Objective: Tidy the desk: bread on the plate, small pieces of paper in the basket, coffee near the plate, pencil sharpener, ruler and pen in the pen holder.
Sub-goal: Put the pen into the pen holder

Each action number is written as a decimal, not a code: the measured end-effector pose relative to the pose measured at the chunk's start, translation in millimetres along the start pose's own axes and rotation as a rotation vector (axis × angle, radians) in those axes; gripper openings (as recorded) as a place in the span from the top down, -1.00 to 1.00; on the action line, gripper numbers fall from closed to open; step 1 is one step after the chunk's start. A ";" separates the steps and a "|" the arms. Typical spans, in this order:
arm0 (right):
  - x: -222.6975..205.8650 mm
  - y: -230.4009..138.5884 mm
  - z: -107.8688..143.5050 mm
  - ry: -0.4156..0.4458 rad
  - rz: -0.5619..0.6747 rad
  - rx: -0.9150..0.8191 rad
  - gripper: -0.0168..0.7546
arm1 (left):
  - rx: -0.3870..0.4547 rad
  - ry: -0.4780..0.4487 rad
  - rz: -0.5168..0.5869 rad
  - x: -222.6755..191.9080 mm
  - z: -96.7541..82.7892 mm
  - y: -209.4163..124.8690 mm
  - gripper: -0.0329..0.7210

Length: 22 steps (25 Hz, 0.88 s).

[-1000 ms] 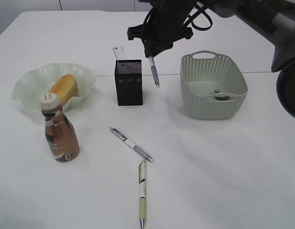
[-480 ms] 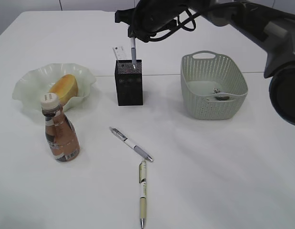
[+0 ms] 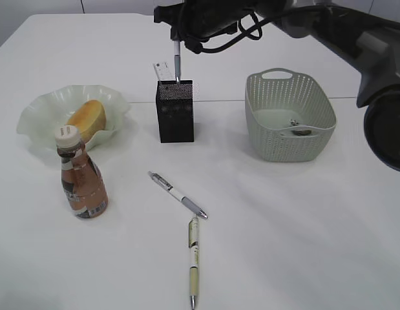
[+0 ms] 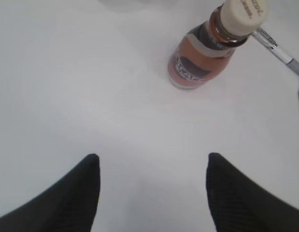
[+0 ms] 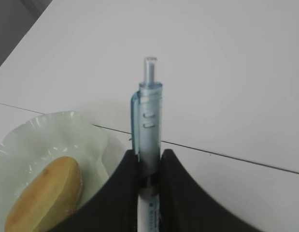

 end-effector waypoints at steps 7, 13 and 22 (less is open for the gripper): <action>-4.9 -4.9 -0.6 0.000 0.012 0.044 0.73 | 0.000 -0.002 -0.006 0.0 -0.2 0.6 -0.42; -4.9 -4.9 -0.6 0.000 0.012 0.050 0.73 | -0.002 -0.005 -0.014 0.0 -0.5 1.4 -0.42; -4.9 -4.9 -0.6 0.000 0.012 0.052 0.55 | -0.002 -0.006 -0.019 0.0 -0.6 1.9 -0.42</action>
Point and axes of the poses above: a point on each arm's last joint axis where the gripper is mounted, x pointing back along that axis away from the gripper, z along the wrist's bending axis when the last joint is at zero, y = z × x, the point moved 1 cm from there along -x, pointing out along that axis toward the gripper, and after that the axes turned 14 degrees about x, right-handed, at the moved point
